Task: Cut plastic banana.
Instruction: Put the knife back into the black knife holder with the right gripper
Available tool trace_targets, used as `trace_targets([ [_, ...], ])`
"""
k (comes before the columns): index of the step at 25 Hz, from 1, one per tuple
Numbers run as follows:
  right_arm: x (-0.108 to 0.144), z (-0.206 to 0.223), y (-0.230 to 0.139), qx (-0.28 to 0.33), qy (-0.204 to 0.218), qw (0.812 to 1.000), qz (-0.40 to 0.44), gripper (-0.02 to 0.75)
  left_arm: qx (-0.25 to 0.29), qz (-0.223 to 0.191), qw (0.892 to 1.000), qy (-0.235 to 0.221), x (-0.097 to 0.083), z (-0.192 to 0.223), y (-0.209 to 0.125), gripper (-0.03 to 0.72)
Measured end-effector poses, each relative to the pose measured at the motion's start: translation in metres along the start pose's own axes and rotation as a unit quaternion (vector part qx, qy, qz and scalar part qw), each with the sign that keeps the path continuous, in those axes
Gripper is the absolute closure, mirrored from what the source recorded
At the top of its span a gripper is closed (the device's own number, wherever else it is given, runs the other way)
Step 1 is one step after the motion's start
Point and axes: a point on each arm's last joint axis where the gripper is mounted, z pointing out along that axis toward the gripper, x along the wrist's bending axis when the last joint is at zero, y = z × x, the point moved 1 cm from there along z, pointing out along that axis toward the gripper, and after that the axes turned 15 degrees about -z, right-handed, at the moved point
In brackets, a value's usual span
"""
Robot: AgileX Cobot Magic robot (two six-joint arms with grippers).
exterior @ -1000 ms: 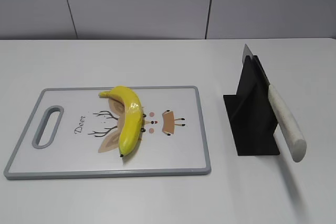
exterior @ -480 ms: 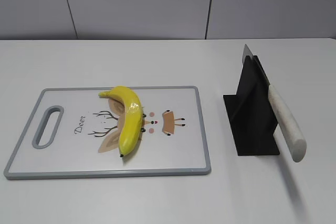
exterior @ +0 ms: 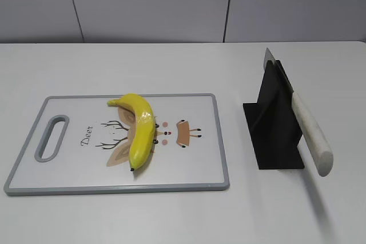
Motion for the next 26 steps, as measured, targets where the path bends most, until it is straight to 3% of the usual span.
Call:
trace_targets([
  [7, -0.0024, 0.0005, -0.0007, 0.025, -0.061, 0.997, 0.031, 0.197, 0.000, 0.000, 1.000, 0.000, 0.0000, 0.0000, 0.0000, 0.128],
  [26, -0.0025, 0.0008, -0.0010, 0.027, -0.065, 0.997, 0.033, 0.197, 0.000, 0.000, 1.000, 0.000, 0.0000, 0.0000, 0.0000, 0.132],
])
